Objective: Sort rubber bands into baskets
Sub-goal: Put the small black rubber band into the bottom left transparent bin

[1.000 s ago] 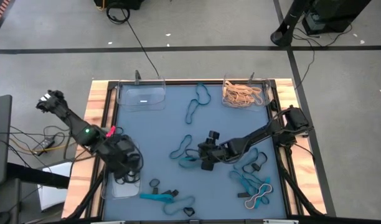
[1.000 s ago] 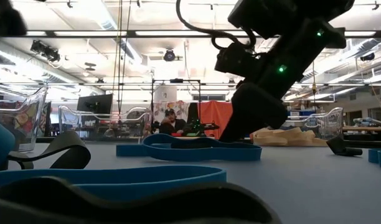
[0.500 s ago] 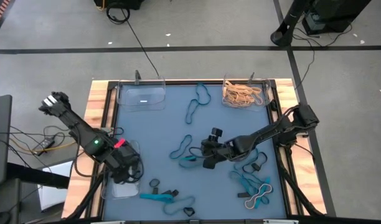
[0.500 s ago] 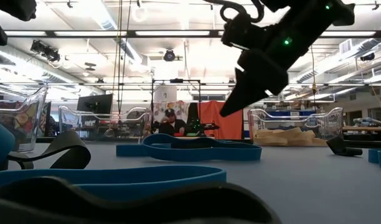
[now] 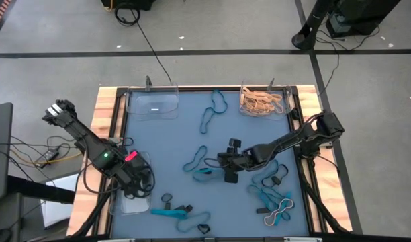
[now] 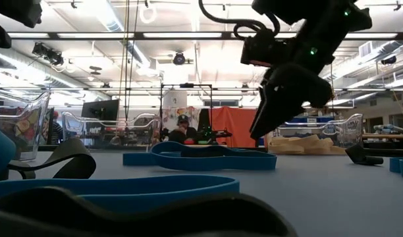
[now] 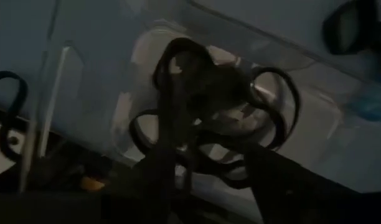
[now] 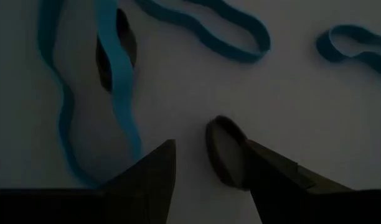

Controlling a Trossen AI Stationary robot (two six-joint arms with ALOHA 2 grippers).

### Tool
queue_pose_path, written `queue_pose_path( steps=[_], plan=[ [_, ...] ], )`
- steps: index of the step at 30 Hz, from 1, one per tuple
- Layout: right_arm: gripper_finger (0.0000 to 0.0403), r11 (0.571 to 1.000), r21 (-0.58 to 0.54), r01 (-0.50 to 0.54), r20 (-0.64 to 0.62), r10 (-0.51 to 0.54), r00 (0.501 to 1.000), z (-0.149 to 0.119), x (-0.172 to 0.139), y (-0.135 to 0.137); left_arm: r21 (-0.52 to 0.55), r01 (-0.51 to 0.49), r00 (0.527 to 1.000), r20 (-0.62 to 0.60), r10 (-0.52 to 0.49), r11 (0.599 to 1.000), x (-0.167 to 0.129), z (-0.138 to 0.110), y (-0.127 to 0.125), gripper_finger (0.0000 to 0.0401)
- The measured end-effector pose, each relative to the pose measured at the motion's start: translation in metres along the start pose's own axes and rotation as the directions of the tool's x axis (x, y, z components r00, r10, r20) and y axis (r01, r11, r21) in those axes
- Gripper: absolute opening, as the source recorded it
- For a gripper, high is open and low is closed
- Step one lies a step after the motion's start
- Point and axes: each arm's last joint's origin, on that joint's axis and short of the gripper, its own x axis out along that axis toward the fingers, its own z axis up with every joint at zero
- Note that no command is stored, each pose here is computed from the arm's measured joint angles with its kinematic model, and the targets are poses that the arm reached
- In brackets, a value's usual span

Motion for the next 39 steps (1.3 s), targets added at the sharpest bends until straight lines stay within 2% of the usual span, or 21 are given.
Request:
queue_pose_path(
  steps=[4, 8, 17, 22, 29, 31, 34, 39],
  plan=[
    [0.0194, 1.000, -0.005, 0.009, -0.025, -0.009, 1.000, -0.009, 0.006, -0.005, -0.018, -0.064, 0.998, -0.006, 0.063, 0.998, 0.000, -0.001, 0.006, 0.0221],
    [0.0188, 1.000, 0.011, 0.013, -0.022, -0.013, 1.000, -0.020, 0.014, -0.010, -0.050, -0.125, 0.991, 0.051, 0.128, 0.991, 0.000, 0.002, 0.011, 0.0224],
    [0.0161, 0.998, 0.047, -0.043, -0.010, 0.044, 0.999, -0.035, 0.024, -0.016, -0.057, -0.157, 0.965, 0.201, 0.166, 0.986, -0.001, 0.006, 0.011, 0.0224],
    [0.0123, 0.997, 0.061, -0.050, -0.013, 0.051, 0.999, -0.036, 0.025, -0.017, -0.076, -0.135, 0.962, 0.230, 0.149, 0.988, -0.001, 0.009, 0.010, 0.0223],
    [0.0035, 0.995, 0.074, -0.063, 0.008, 0.062, 0.998, -0.035, 0.026, -0.017, -0.109, -0.057, 0.936, 0.340, 0.091, 0.992, -0.002, 0.019, 0.002, 0.0223],
    [0.0014, 0.995, 0.078, -0.064, 0.021, 0.062, 0.998, -0.033, 0.026, -0.017, -0.100, -0.040, 0.920, 0.385, 0.075, 0.994, -0.002, 0.021, -0.001, 0.0223],
    [0.0017, 0.994, 0.083, -0.075, 0.057, 0.071, 0.996, -0.030, 0.025, -0.015, -0.065, -0.013, 0.880, 0.473, 0.042, 0.998, -0.004, 0.026, -0.006, 0.0223],
    [0.0023, 0.989, 0.089, -0.116, 0.149, 0.102, 0.984, -0.021, 0.023, -0.011, 0.057, -0.029, 0.746, 0.666, -0.016, 0.998, -0.008, 0.040, -0.025, 0.0223]
  ],
)
